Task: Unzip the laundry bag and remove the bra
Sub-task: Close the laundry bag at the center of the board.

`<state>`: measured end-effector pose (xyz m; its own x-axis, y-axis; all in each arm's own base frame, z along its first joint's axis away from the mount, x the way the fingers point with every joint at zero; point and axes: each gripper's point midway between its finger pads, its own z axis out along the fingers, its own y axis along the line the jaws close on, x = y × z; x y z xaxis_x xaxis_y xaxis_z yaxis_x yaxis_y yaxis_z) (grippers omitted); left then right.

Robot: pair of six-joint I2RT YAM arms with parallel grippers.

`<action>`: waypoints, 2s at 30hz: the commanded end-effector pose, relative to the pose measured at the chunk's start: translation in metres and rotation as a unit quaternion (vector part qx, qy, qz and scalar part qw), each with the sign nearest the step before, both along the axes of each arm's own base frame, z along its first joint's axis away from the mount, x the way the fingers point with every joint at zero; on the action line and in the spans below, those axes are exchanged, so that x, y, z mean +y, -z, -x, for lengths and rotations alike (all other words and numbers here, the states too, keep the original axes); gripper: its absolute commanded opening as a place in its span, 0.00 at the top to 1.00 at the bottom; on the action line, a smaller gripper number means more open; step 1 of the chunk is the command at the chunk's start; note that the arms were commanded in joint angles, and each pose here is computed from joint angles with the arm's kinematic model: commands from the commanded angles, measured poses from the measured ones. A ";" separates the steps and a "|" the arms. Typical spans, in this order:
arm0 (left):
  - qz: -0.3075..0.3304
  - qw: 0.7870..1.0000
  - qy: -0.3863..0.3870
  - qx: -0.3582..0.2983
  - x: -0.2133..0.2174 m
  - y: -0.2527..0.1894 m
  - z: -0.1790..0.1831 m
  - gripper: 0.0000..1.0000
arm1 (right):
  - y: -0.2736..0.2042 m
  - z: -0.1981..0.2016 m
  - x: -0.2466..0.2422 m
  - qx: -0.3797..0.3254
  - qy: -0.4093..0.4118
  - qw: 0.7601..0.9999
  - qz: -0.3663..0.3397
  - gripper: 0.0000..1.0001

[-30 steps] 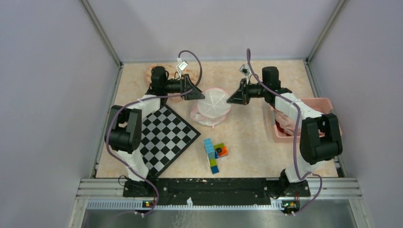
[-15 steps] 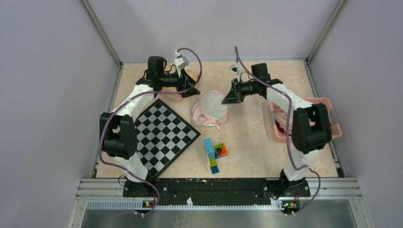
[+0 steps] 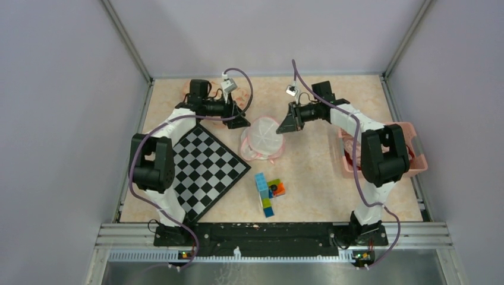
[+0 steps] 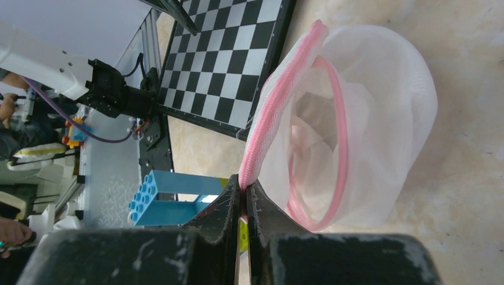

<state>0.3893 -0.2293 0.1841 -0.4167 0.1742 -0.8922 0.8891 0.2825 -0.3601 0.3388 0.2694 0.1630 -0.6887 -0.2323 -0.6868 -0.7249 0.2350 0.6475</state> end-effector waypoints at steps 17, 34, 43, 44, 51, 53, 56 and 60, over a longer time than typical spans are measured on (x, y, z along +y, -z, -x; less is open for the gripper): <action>0.054 0.994 0.016 0.099 -0.017 0.015 -0.018 0.31 | -0.035 -0.003 0.012 -0.027 -0.021 0.998 -0.059 1.00; 0.082 0.993 0.040 0.075 -0.025 -0.017 -0.015 0.59 | -0.045 -0.013 0.014 -0.063 0.001 0.996 -0.059 1.00; 0.022 0.999 0.027 0.012 -0.029 -0.010 -0.023 0.06 | -0.042 -0.005 0.022 -0.061 0.031 0.996 -0.065 1.00; 0.012 1.000 0.026 0.007 -0.030 -0.009 -0.023 0.05 | -0.043 -0.006 0.022 -0.062 0.037 0.995 -0.069 1.00; 0.001 0.996 0.073 -0.053 -0.037 -0.019 -0.030 0.10 | -0.042 0.003 0.023 -0.067 0.014 0.994 -0.087 1.00; 0.005 0.995 0.089 -0.054 -0.039 -0.020 -0.031 0.12 | -0.040 0.004 0.023 -0.070 0.005 0.994 -0.084 1.00; 0.021 0.992 0.116 -0.042 -0.043 -0.020 -0.026 0.19 | -0.039 0.004 0.023 -0.080 -0.003 0.994 -0.077 1.00; 0.045 0.988 0.148 -0.014 -0.052 -0.018 -0.013 0.30 | -0.039 0.002 0.022 -0.096 -0.009 0.993 -0.070 1.00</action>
